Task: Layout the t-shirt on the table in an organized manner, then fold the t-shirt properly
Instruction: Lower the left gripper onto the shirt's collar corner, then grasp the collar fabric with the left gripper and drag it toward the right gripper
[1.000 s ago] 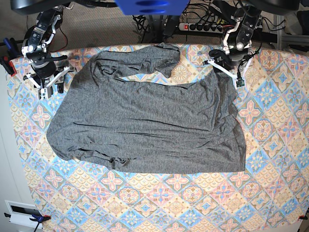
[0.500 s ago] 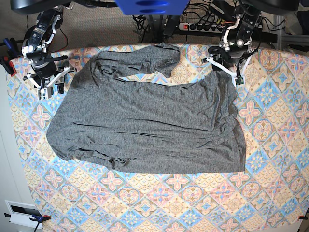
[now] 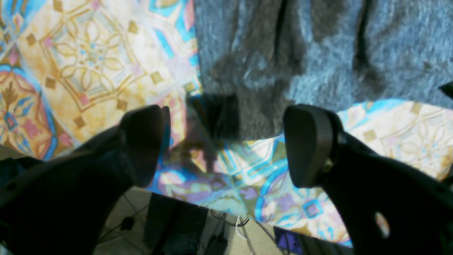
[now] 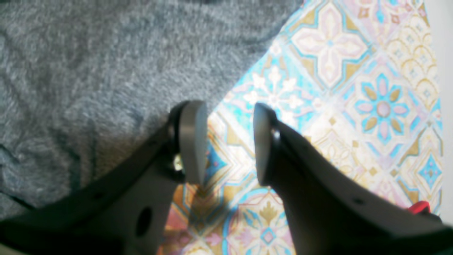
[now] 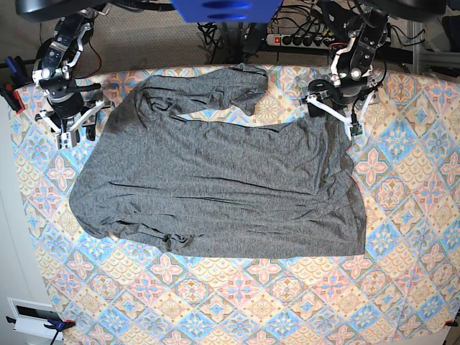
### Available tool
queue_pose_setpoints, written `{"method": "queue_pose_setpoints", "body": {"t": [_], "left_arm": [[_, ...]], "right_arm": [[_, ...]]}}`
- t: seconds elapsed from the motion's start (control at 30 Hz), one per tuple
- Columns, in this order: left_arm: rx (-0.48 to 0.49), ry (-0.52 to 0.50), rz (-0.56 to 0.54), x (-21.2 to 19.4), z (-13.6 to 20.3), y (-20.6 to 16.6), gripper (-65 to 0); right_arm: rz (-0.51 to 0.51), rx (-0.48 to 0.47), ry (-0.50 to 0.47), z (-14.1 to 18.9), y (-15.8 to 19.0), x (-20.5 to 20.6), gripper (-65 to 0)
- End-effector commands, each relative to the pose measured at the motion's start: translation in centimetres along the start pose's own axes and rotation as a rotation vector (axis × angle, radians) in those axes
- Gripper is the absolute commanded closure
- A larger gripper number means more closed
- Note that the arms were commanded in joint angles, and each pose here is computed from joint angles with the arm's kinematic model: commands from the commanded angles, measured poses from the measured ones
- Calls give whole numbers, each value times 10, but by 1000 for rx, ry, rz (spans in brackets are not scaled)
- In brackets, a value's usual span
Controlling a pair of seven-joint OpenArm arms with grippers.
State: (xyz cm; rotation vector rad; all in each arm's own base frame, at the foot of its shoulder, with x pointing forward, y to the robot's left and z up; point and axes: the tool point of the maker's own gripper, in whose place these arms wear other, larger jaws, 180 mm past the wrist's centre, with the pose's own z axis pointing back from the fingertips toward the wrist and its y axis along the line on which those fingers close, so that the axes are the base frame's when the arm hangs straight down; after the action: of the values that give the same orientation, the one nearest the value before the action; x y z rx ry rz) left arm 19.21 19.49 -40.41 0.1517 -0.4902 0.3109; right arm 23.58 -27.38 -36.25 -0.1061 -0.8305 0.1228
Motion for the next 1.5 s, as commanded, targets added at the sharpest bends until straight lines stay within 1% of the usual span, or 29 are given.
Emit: {"method": "queue_pose_setpoints", "body": {"t": [0.0, 0.17, 0.3, 0.33, 0.37, 0.4, 0.43, 0.47, 0.6, 0.8, 0.9, 0.97, 1.0, 1.03, 1.1, 1.17, 1.23, 1.3, 1.33, 1.4, 1.47], "left_arm": [[9, -28, -5, 7, 2, 3, -473], [15, -41, -3, 10, 2, 5, -295], [29, -50, -19, 13, 2, 11, -234], [34, -53, -23, 14, 2, 13, -207], [36, -54, -22, 15, 2, 15, -167], [48, -60, -8, 19, 2, 19, -113], [68, -71, 12, 25, 2, 28, -44], [78, -73, 28, 28, 1, 33, 0], [128, -83, 49, 34, -3, 52, -4], [182, -119, 9, 49, -1, 75, 0], [210, -106, 16, 48, -5, 86, -3], [213, -104, 20, 47, -6, 87, -37], [207, -99, 20, 46, -6, 85, -73], [206, -97, 20, 44, -6, 85, -113], [190, -93, 32, 42, -5, 80, -222], [162, -97, 53, 41, -2, 69, -308], [129, -108, 57, 44, 4, 59, -363], [42, -98, 102, 43, 12, 37, -378], [-8, -71, 130, 38, 14, 25, -378], [-115, 8, 184, 27, 16, 4, -373], [-246, 122, 247, 10, 21, -22, -371]], "right_arm": [[9, -11, -46, 3, -5, 13, -204], [9, -11, -46, 3, -5, 13, -204], [9, -11, -45, 3, -5, 13, -204], [9, -11, -45, 3, -5, 13, -204], [9, -11, -45, 3, -5, 13, -204], [9, -11, -45, 3, -5, 13, -204], [9, -11, -45, 3, -5, 13, -204], [9, -11, -44, 4, -5, 13, -204], [11, -12, -47, 4, -5, 14, -204], [11, -10, -48, 4, -4, 14, -204], [11, -10, -48, 4, -4, 14, -204], [9, -9, -49, 4, -3, 14, -204], [8, -8, -48, 4, -3, 13, -204], [8, -8, -48, 4, -3, 13, -204], [8, -8, -48, 4, -3, 13, -204], [7, -8, -47, 4, -3, 13, -204], [8, -8, -48, 4, -3, 13, -204], [10, -9, -47, 4, -3, 14, -204], [11, -10, -46, 4, -4, 13, -204], [14, -8, -29, 6, -3, 6, -204], [15, -4, -6, 9, -2, -3, -204]]}}
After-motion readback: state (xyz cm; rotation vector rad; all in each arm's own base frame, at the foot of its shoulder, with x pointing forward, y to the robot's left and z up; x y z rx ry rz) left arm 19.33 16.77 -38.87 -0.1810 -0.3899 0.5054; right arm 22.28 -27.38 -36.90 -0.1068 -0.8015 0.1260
